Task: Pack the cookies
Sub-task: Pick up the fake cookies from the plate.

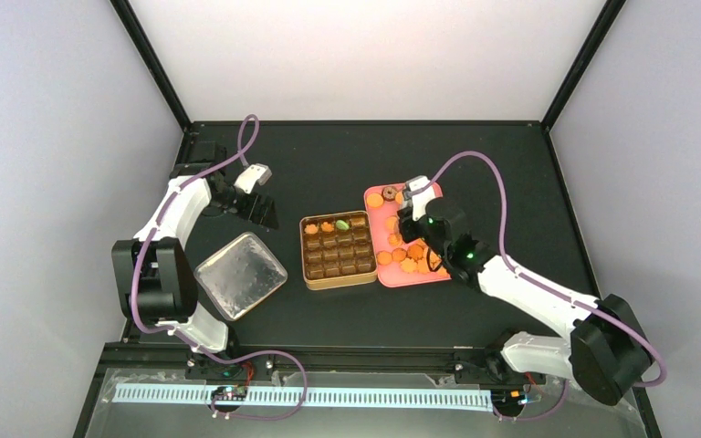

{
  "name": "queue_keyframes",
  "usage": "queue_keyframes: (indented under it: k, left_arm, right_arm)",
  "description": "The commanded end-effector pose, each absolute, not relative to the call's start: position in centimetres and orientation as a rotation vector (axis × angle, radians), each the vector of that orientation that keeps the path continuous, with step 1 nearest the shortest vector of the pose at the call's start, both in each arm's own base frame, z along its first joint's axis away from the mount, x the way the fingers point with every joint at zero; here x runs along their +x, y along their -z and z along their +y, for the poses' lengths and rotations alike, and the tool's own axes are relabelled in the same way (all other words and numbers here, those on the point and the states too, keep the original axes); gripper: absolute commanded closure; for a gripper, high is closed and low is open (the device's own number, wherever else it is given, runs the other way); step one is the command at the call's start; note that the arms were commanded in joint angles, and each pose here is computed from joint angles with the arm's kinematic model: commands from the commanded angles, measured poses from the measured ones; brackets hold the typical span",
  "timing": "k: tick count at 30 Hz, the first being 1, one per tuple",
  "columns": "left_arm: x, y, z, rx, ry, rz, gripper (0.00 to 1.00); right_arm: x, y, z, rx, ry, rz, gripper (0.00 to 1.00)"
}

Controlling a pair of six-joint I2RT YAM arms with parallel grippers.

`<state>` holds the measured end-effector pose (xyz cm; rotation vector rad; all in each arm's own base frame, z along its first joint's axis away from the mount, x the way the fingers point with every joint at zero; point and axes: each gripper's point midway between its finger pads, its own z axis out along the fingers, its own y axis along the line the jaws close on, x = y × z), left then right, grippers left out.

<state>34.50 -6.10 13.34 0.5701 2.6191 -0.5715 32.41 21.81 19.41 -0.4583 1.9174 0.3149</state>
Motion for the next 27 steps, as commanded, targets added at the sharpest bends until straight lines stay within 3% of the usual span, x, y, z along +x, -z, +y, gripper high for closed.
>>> queue_keyframes:
  k: [1,8,22,27]
  left_arm:
    - [34.8,-14.8,-6.3,0.568,0.589,2.581,0.03]
    - [34.9,-14.7,-6.4,0.566,0.596,2.583,0.03]
    - [34.8,-14.8,-6.2,0.572,0.585,2.582,0.03]
    - [34.8,-14.7,-6.3,0.570,0.590,2.583,0.03]
  right_arm:
    - [33.0,-23.0,21.6,-0.380,-0.337,1.820,0.82]
    - [33.2,-24.7,22.0,-0.386,-0.356,1.793,0.81]
    - [34.3,-20.6,22.5,-0.359,-0.341,1.850,0.63]
    - [34.3,-19.8,22.0,-0.350,-0.322,1.859,0.62]
